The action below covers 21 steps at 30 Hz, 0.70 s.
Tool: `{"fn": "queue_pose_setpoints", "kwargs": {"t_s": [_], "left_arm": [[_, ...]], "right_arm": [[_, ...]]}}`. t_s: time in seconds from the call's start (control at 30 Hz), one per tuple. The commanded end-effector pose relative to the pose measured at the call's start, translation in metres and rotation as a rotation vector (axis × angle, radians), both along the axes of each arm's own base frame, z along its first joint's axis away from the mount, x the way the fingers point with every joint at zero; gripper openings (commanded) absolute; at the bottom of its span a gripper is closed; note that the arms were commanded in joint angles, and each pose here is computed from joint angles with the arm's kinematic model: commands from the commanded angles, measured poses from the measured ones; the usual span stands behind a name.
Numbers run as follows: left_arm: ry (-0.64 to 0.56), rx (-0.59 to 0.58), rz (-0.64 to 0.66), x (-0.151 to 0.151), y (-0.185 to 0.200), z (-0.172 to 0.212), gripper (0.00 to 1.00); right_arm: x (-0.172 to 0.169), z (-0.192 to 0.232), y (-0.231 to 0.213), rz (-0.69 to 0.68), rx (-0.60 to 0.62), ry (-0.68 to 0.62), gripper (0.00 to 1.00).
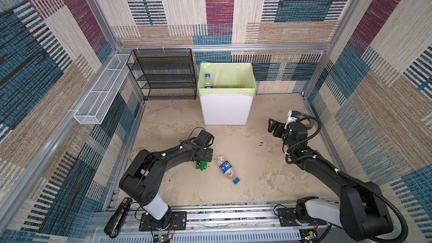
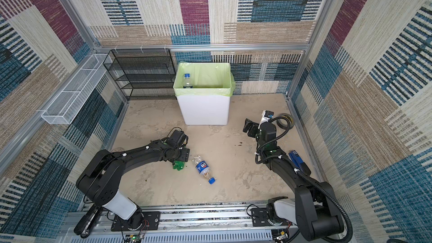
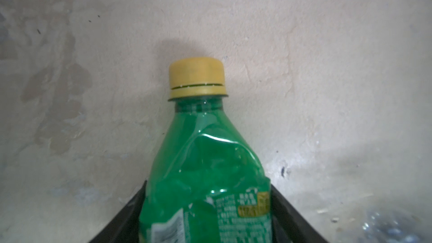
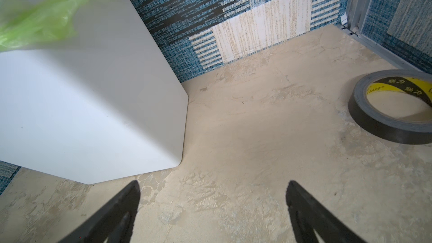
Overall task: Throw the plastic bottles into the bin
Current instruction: 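Close the left gripper around the green bottle, then lift the green bottle with the left gripper over the bin and release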
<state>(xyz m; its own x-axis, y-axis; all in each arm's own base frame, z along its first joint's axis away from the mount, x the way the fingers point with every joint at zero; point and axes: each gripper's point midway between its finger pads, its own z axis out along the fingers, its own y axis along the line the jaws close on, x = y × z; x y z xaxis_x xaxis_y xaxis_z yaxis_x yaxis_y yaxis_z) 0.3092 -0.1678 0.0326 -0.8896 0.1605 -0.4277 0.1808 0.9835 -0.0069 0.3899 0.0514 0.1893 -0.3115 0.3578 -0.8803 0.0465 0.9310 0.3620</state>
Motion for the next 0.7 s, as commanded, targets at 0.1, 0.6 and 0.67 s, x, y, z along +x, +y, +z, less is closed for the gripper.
{"fn": "queue_pose_setpoints", "kwargs": {"t_s": [0.1, 0.6, 0.67], "left_arm": [[-0.116, -0.053, 0.012, 0.004, 0.003, 0.022, 0.68], [-0.638, -0.235, 0.037, 0.001, 0.026, 0.154, 0.60], [-0.771, -0.255, 0.024, -0.003, 0.033, 0.191, 0.60]], "right_arm": [[0.001, 0.006, -0.001, -0.006, -0.012, -0.013, 0.97], [0.009, 0.017, 0.005, 0.024, -0.012, -0.006, 0.96], [0.010, 0.015, 0.006, 0.030, -0.009, 0.005, 0.96]]}}
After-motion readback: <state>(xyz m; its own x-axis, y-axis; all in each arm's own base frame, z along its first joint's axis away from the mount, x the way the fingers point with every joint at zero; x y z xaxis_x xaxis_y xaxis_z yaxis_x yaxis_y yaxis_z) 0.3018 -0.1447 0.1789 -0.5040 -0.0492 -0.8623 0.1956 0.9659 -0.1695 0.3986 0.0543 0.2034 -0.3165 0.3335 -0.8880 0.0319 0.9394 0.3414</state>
